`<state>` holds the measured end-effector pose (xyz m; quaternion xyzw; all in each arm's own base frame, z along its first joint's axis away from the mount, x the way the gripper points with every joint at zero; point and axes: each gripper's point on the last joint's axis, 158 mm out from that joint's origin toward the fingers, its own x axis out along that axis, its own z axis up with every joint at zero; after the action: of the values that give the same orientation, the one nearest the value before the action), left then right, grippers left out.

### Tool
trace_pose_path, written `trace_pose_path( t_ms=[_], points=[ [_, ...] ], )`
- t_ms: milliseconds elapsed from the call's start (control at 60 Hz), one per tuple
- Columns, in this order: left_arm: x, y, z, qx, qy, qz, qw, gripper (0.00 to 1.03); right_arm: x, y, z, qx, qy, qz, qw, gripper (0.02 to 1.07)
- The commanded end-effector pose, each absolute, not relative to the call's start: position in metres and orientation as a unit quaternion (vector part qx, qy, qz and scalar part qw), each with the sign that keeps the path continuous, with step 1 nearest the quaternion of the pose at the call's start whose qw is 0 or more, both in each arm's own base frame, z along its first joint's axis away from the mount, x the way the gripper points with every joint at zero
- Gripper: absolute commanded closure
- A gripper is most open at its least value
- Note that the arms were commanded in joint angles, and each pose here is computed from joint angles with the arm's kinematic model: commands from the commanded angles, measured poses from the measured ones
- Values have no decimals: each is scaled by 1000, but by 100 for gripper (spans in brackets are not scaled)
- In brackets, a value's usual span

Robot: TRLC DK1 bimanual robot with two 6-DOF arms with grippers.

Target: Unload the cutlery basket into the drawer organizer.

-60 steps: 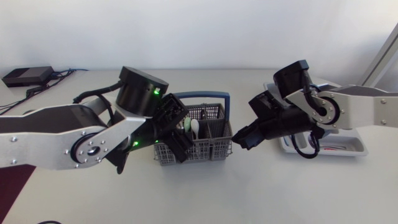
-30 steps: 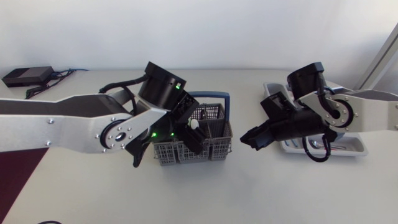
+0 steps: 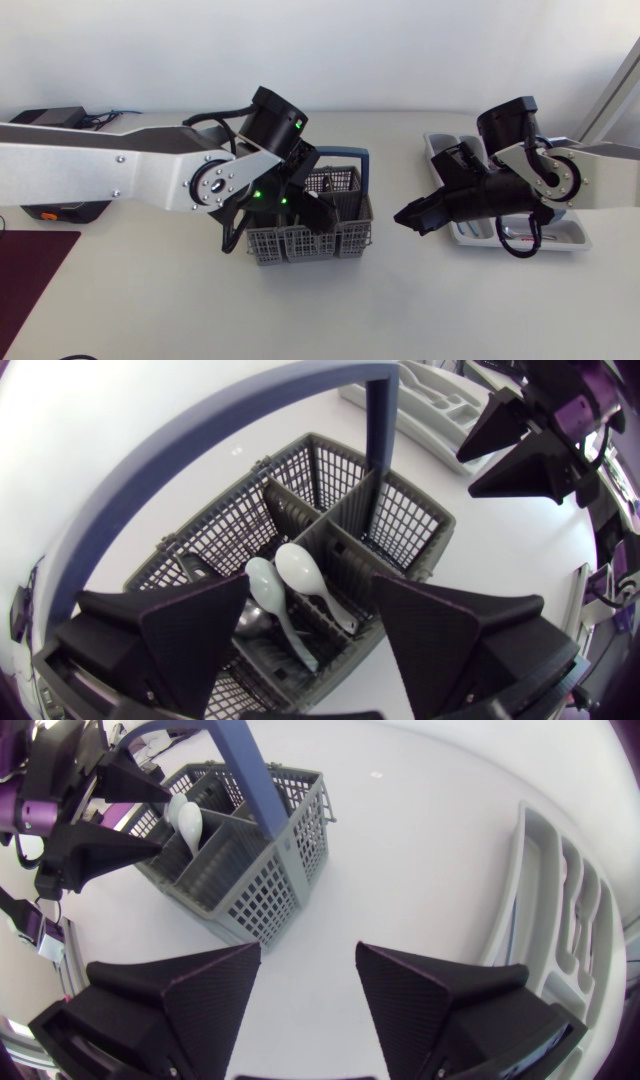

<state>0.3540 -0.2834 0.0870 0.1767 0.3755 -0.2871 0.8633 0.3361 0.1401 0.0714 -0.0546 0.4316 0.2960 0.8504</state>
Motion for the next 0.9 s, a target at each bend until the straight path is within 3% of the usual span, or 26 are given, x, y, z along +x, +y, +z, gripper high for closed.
trace_pose_path(
  t_ms=[0, 433, 550, 883],
  points=[
    [366, -286, 95, 154, 377, -279, 869, 18, 335, 137, 75, -49, 430, 292, 853, 37],
    [366, -284, 89, 127, 406, -295, 856, 21, 339, 123, 83, -40, 430, 287, 855, 37],
    [365, -284, 85, 127, 410, -297, 853, 30, 340, 122, 83, -40, 430, 287, 855, 37],
    [365, -285, 65, 124, 430, -297, 844, 39, 338, 121, 81, -40, 432, 288, 854, 37]
  ],
)
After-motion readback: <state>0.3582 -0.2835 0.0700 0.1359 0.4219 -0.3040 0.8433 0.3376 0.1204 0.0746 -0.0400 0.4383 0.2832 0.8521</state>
